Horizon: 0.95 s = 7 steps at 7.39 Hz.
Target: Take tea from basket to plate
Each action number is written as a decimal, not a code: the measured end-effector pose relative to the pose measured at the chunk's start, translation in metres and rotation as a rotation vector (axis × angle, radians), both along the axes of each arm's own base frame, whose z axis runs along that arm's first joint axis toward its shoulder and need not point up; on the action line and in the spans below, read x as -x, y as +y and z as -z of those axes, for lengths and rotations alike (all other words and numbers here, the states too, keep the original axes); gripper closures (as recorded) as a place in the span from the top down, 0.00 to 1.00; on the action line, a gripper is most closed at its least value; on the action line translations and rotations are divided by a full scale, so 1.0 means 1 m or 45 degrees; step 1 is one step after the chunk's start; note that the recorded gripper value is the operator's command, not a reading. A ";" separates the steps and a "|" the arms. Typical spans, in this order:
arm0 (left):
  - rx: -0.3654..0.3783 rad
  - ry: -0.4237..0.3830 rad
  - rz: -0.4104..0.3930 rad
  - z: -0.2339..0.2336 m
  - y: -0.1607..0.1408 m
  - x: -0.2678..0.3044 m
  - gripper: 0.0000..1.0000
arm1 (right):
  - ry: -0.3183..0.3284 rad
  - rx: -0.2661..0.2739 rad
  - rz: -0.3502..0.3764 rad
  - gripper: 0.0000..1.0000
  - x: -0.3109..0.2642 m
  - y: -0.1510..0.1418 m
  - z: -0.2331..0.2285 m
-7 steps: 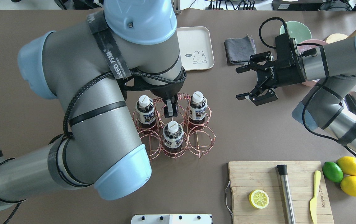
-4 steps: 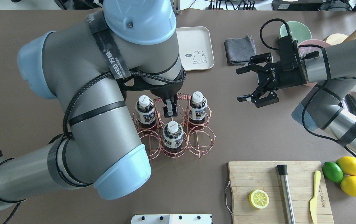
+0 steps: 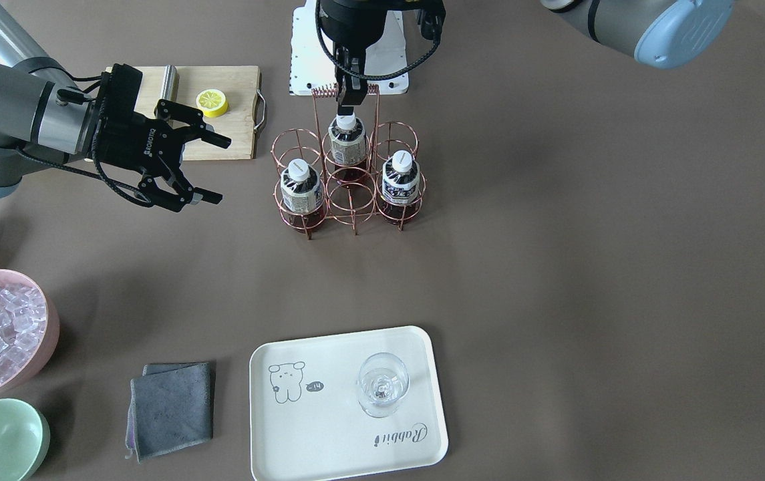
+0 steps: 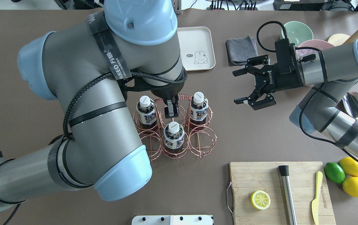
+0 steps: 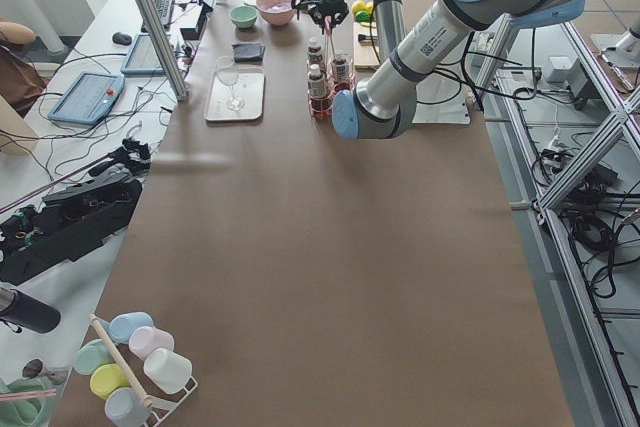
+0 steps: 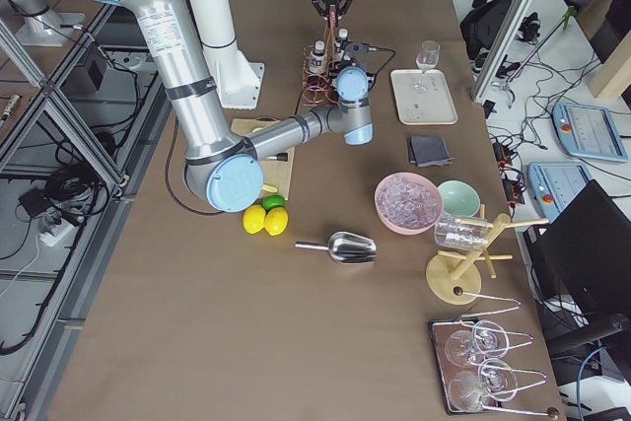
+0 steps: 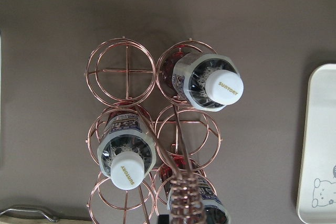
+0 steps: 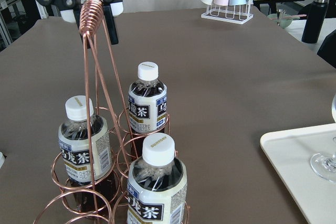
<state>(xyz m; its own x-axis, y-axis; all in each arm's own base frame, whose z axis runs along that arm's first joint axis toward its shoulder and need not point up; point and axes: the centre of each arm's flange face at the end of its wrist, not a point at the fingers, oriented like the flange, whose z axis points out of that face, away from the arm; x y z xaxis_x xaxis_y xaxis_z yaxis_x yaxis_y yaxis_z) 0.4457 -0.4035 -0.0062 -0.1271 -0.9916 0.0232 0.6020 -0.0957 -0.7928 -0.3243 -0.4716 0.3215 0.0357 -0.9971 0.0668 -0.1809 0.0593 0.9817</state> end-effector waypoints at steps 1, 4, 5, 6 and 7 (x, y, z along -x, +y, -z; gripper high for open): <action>0.000 -0.001 0.000 0.000 0.000 0.000 0.00 | -0.012 -0.005 -0.007 0.99 0.002 0.001 0.000; 0.000 -0.001 0.000 -0.001 0.000 0.000 0.00 | -0.157 0.022 -0.043 0.99 0.028 0.015 -0.004; 0.001 -0.001 0.000 -0.002 0.000 0.000 0.00 | -0.219 0.021 -0.051 0.99 0.042 0.026 -0.001; 0.001 -0.002 0.000 -0.002 0.000 0.000 0.00 | -0.264 0.019 -0.049 0.99 0.053 0.036 0.002; 0.002 -0.003 0.000 -0.002 0.000 0.000 0.00 | -0.290 0.016 -0.044 0.99 0.061 0.042 0.007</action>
<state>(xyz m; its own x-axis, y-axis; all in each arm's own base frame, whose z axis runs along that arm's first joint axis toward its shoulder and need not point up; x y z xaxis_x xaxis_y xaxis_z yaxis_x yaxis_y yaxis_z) 0.4453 -0.4033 -0.0042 -0.1271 -0.9916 0.0242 0.6037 -0.0967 -0.7913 -0.3856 -0.4300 0.3149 0.0522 -0.9946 0.0894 -0.3999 0.0612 0.9145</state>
